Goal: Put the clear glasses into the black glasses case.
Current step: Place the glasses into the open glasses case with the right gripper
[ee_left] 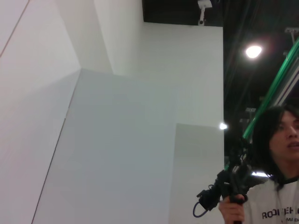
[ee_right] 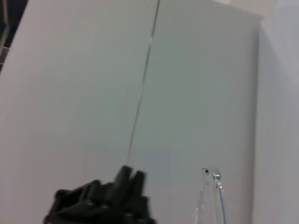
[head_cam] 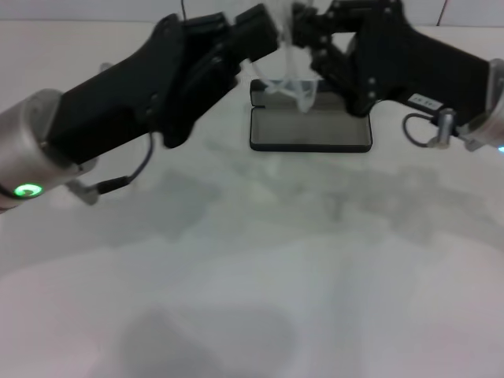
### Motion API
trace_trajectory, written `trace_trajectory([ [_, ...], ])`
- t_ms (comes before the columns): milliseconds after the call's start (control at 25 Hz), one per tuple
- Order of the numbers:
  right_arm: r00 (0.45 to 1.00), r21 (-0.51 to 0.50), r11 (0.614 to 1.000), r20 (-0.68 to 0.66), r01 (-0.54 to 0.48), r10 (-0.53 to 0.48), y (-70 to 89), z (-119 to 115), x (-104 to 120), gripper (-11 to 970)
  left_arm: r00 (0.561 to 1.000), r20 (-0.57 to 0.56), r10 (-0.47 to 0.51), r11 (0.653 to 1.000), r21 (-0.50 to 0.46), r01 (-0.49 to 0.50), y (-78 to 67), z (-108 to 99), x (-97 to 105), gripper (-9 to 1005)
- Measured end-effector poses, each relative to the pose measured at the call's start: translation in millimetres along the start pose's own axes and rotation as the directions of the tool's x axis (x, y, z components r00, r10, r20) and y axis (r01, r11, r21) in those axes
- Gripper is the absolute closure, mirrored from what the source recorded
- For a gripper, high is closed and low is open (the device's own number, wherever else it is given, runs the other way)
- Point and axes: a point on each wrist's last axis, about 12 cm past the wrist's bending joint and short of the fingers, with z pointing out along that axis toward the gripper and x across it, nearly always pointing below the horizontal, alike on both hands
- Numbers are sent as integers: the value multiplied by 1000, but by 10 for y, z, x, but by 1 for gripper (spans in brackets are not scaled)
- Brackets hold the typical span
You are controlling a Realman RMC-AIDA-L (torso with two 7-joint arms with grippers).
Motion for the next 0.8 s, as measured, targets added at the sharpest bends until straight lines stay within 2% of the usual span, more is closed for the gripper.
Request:
trace_trajectory([
  [120,1000,25,1000,-6,8,-8,-25,-82,-44,895,1000,-2,8,1000,-20,-8,-47,-147,-51,934],
  [240,996,6,1000,-84,-8,9,-51,-144,-123,895,1000,2,30,997,-74,-30,-88,-328,-116,934],
  [360,964,-64,998,-265,-18,1,-27,-107,-235,895,998,11,58,989,-135,-56,-127,-492,-176,934],
  [400,938,-93,996,-346,-10,-23,1,-70,-277,894,998,11,58,989,-135,-56,-127,-492,-176,934],
  [440,896,-121,993,-441,1,-55,50,-26,-319,894,996,17,86,979,-186,-81,-159,-624,-233,934],
  [520,810,-154,988,-575,30,-114,132,44,-397,894,994,13,105,970,-221,-100,-172,-716,-281,934],
  [600,689,-197,977,-698,80,-197,221,171,-489,893,992,4,124,962,-247,-119,-170,-783,-332,934],
  [800,440,-257,950,-843,176,-310,356,519,-533,892,988,-4,154,954,-258,-150,-165,-812,-359,934],
])
